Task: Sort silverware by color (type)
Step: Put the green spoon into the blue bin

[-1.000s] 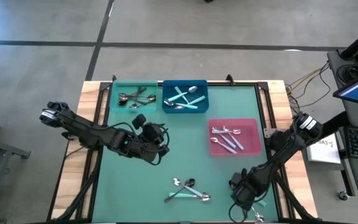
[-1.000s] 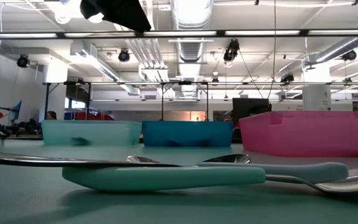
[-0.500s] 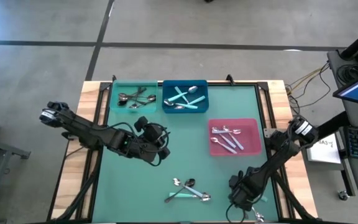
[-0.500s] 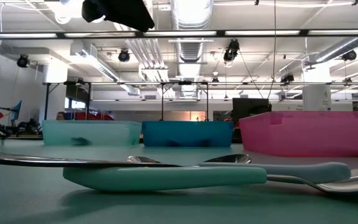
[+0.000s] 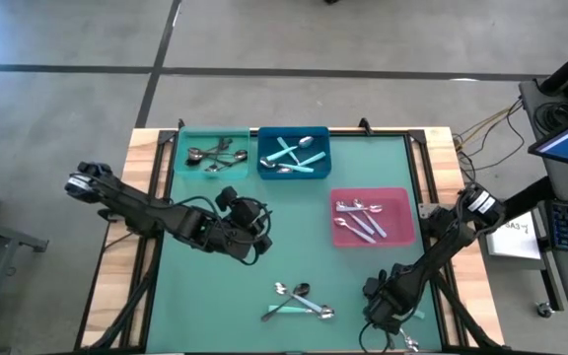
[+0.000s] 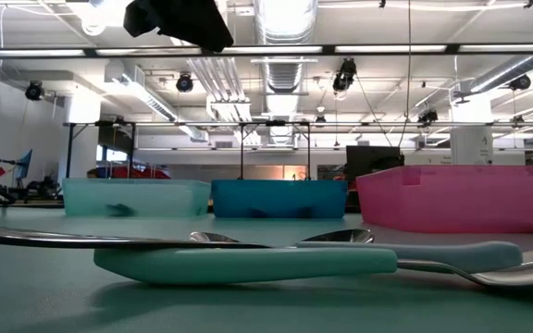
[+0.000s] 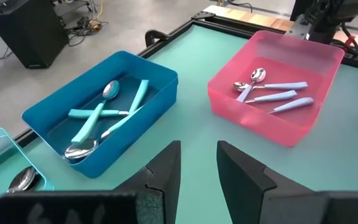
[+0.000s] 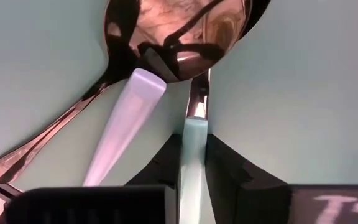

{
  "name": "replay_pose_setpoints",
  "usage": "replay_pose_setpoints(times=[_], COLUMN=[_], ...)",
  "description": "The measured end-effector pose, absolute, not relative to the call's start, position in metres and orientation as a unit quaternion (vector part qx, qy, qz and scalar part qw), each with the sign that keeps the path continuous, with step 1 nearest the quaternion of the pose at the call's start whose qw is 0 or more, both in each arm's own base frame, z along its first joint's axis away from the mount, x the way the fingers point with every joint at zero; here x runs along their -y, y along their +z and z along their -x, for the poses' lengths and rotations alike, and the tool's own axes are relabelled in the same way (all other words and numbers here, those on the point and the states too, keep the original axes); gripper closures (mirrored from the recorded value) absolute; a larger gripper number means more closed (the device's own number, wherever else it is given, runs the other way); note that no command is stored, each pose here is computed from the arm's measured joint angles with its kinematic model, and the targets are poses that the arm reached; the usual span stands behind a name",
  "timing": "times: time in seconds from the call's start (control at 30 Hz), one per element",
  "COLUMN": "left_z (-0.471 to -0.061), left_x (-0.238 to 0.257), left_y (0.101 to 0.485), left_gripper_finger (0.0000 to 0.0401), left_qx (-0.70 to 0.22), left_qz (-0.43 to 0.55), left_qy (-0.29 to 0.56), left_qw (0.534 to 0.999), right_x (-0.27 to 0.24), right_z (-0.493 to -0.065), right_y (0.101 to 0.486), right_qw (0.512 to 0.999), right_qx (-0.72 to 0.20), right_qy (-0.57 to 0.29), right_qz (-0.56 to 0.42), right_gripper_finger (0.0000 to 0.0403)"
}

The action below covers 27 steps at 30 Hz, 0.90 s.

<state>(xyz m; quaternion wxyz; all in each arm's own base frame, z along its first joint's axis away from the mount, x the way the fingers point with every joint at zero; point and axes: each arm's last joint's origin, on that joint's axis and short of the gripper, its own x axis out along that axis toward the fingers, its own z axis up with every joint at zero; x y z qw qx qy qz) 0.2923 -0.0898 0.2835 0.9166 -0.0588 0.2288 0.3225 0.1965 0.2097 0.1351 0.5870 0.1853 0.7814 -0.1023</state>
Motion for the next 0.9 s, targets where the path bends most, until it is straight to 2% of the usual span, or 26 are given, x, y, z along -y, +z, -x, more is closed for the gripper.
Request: replay_pose_setpoints(times=[0.23, 0.37, 0.6, 0.77, 0.9], left_z=[-0.294, -0.294, -0.297, -0.314, -0.338], left_x=[0.09, 0.09, 0.093, 0.107, 0.12], left_y=[0.281, 0.281, 0.28, 0.262, 0.237], left_gripper_finger=[0.0313, 0.0313, 0.0313, 0.0313, 0.0313], left_qx=[-0.231, -0.234, -0.227, -0.253, -0.245], left_qz=[0.056, 0.049, 0.062, 0.045, -0.005], left_qy=[0.323, 0.321, 0.316, 0.256, 0.225], left_qw=[0.916, 0.916, 0.919, 0.932, 0.943], right_x=[-0.203, -0.193, -0.177, -0.161, -0.148], right_z=[-0.193, -0.189, -0.187, -0.19, -0.195], right_y=[0.139, 0.153, 0.195, 0.227, 0.252], right_qw=[0.589, 0.627, 0.745, 0.852, 0.911], right_qx=[-0.781, -0.744, -0.61, -0.449, -0.309], right_qy=[-0.13, -0.176, -0.22, -0.238, -0.259], right_qz=[-0.164, -0.15, -0.158, -0.129, -0.09], right_gripper_finger=[0.0369, 0.0369, 0.0369, 0.0369, 0.0369])
